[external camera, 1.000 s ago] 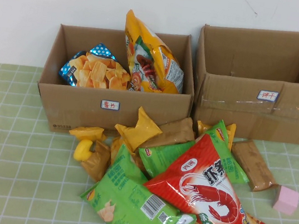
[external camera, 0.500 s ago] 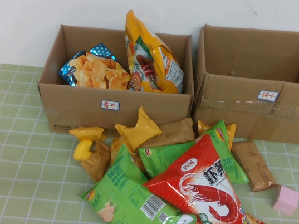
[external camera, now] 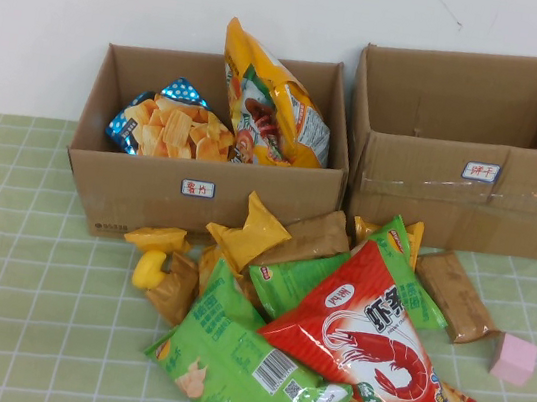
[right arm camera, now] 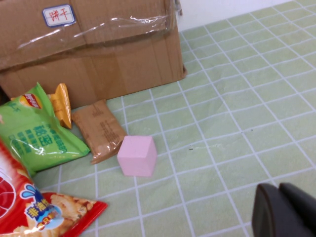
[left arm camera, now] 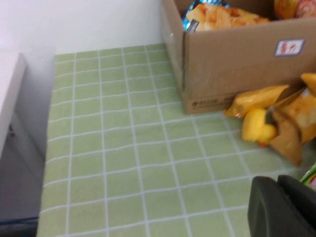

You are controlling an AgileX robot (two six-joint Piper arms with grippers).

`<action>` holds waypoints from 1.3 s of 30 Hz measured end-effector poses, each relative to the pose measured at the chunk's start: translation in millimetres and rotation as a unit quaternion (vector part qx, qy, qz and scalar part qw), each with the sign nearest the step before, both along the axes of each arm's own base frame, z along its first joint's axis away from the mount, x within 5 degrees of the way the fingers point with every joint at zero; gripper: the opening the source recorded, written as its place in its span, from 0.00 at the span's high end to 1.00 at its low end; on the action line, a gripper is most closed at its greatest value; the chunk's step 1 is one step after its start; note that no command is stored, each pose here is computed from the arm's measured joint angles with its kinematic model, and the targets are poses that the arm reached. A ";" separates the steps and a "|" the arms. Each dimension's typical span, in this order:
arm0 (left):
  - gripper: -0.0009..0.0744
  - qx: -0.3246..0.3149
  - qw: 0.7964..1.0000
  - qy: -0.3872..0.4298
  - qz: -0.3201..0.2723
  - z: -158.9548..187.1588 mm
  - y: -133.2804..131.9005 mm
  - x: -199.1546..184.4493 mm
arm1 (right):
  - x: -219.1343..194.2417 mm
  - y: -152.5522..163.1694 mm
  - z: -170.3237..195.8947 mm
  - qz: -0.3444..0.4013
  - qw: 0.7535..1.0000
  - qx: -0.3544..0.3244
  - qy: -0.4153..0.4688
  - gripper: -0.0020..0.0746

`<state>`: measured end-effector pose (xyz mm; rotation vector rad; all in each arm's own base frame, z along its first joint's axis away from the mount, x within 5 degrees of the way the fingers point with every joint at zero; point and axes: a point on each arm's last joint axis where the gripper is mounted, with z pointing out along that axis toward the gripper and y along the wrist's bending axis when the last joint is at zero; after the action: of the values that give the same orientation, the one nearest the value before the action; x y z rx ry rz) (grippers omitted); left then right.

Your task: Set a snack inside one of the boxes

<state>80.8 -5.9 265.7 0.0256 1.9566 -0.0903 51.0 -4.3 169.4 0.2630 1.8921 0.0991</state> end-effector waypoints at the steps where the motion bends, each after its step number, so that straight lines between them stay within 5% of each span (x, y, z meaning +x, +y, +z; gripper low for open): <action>1: 0.99 0.007 1.000 0.003 0.001 -3.5 0.5 0.1 | 0.0 0.0 0.0 0.000 1.000 0.000 0.000 0.98; 17: 0.99 0.025 0.989 -0.140 0.050 -66.2 8.0 -24.7 | -0.1 0.0 -0.1 0.000 1.000 0.000 0.001 0.98; 39: 0.99 0.018 0.996 -0.059 0.062 -89.8 8.8 -27.8 | -0.1 -0.1 -0.1 0.000 1.000 -0.001 0.001 0.98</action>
<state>53.0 2.9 176.0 -0.0641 1.8376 0.0282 50.9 -4.4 169.3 0.2619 1.8939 0.0966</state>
